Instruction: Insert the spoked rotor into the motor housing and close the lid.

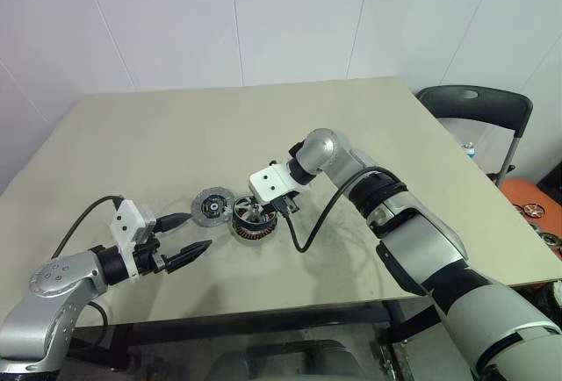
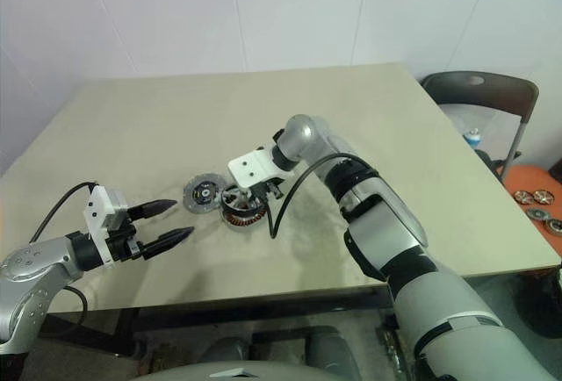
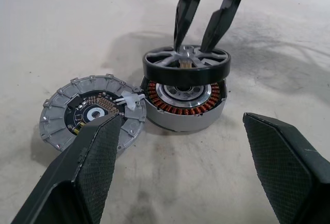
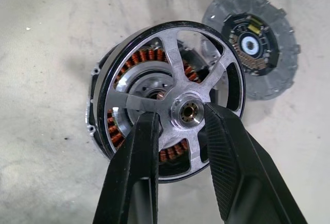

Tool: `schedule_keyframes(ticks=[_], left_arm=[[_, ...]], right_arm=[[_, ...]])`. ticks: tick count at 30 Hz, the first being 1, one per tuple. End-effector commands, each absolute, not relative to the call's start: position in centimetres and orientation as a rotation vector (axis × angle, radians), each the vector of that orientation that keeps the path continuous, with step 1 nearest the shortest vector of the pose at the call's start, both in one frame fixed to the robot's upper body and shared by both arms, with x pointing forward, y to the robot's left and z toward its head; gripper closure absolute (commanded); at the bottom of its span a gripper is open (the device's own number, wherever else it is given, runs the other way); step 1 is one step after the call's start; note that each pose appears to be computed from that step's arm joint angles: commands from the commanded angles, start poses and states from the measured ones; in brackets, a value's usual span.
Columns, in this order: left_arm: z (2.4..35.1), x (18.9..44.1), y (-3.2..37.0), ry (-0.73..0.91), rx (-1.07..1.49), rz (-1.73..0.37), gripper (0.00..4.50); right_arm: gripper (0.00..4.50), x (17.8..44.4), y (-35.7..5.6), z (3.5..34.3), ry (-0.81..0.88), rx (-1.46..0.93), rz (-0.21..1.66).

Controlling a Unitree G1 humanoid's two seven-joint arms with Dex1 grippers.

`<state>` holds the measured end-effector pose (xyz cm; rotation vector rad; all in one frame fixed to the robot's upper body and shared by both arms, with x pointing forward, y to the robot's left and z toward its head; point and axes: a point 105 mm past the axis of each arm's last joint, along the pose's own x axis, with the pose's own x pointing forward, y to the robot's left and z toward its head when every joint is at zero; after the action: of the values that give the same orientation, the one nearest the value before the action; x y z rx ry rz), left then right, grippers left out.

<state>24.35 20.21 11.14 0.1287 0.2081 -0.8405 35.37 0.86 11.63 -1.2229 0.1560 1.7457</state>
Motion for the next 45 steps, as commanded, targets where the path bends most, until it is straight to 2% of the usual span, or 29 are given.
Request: schedule_keyframes(ticks=[1,4,6,10,17,25,28,30,33,37,42,45], left_arm=[[12.1,24.4,20.1,0.166,0.152,-0.846,0.48],[12.1,24.4,20.1,0.166,0.152,-0.846,0.48],[12.1,24.4,20.1,0.167,0.152,-0.845,0.48],[12.1,24.4,20.2,0.167,0.153,-0.843,0.48],[12.1,24.5,20.3,0.166,0.153,-0.842,0.48],[12.2,24.6,20.3,0.156,0.149,-0.835,0.48],[12.4,24.7,20.2,0.142,0.137,-0.825,0.48],[12.4,24.6,20.0,0.14,0.129,-0.825,0.48],[12.2,24.4,20.1,0.148,0.121,-0.818,0.48],[12.3,24.3,20.2,0.151,0.114,-0.813,0.48],[12.5,24.8,20.1,0.148,0.115,-0.818,0.48],[12.6,25.0,19.8,0.139,0.113,-0.82,0.48]], right_arm=[[3.54,35.5,1.0,12.0,0.133,-1.261,1.734],[3.54,35.6,0.8,11.9,0.143,-1.263,1.73],[2.83,35.5,0.9,11.9,0.142,-1.243,1.735],[1.71,35.5,1.2,11.7,0.138,-1.239,1.726],[1.71,36.1,0.8,13.1,0.13,-1.248,1.699],[1.71,35.6,2.4,21.7,0.084,-0.735,1.739],[1.71,36.1,1.6,20.9,0.114,-0.674,1.681],[1.71,35.9,0.3,18.4,0.148,-0.709,1.666],[2.32,34.4,-1.1,16.2,0.226,-0.606,1.697],[3.62,33.8,-1.6,14.6,0.285,-0.6,1.655],[3.62,35.0,-1.1,14.8,0.246,-0.609,1.56],[4.23,35.8,-1.7,14.4,0.27,-0.578,1.518]])
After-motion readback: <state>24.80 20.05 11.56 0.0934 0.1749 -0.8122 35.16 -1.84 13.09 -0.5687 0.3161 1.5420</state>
